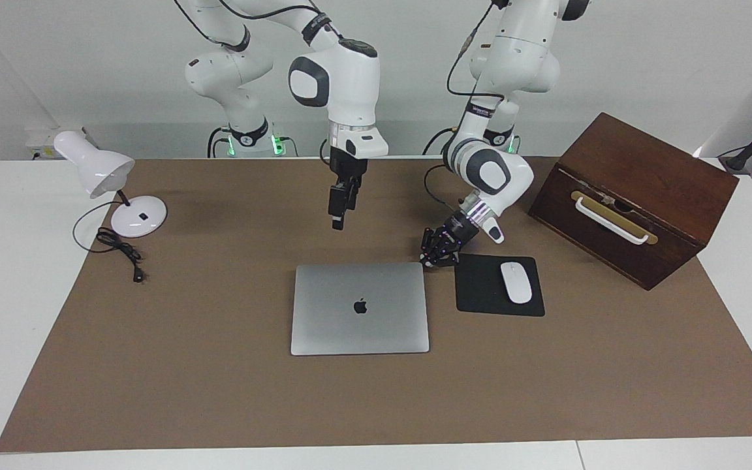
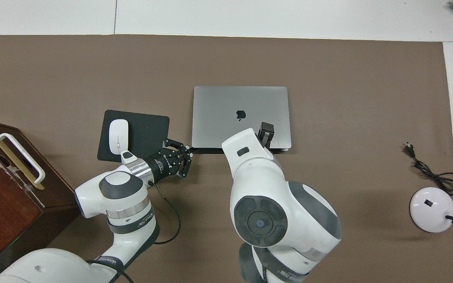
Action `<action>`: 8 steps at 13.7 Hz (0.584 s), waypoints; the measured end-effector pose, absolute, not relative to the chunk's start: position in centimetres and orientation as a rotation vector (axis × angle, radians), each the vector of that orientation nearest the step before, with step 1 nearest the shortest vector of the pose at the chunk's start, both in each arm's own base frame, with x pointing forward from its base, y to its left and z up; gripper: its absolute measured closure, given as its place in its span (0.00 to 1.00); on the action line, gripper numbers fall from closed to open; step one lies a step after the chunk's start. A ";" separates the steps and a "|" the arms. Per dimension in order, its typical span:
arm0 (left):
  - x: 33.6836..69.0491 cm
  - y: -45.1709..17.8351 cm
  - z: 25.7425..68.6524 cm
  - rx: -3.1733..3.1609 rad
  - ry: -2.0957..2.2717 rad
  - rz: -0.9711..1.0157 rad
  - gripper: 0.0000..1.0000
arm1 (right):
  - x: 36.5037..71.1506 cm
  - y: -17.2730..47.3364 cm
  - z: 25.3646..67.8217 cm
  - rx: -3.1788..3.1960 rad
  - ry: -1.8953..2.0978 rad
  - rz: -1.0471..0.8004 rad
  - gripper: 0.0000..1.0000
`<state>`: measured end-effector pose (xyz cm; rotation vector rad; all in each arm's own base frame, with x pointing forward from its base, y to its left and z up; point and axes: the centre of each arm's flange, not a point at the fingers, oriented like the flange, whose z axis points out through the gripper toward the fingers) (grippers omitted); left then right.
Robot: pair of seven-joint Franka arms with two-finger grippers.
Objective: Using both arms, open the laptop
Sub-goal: 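Place the right gripper at the laptop lid's front edge while the left gripper holds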
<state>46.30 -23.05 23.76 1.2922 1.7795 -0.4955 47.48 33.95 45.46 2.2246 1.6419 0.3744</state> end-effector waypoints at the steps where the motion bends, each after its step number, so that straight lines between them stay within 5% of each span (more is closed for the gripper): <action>1: 46.4 -23.1 23.8 1.291 1.782 -0.492 0.99 | 47.5 34.3 44.7 2.212 1.635 0.378 0.00; 8: 46.7 -24.1 23.9 1.291 1.793 -0.473 0.99 | 47.8 35.2 40.4 2.154 1.585 0.395 0.00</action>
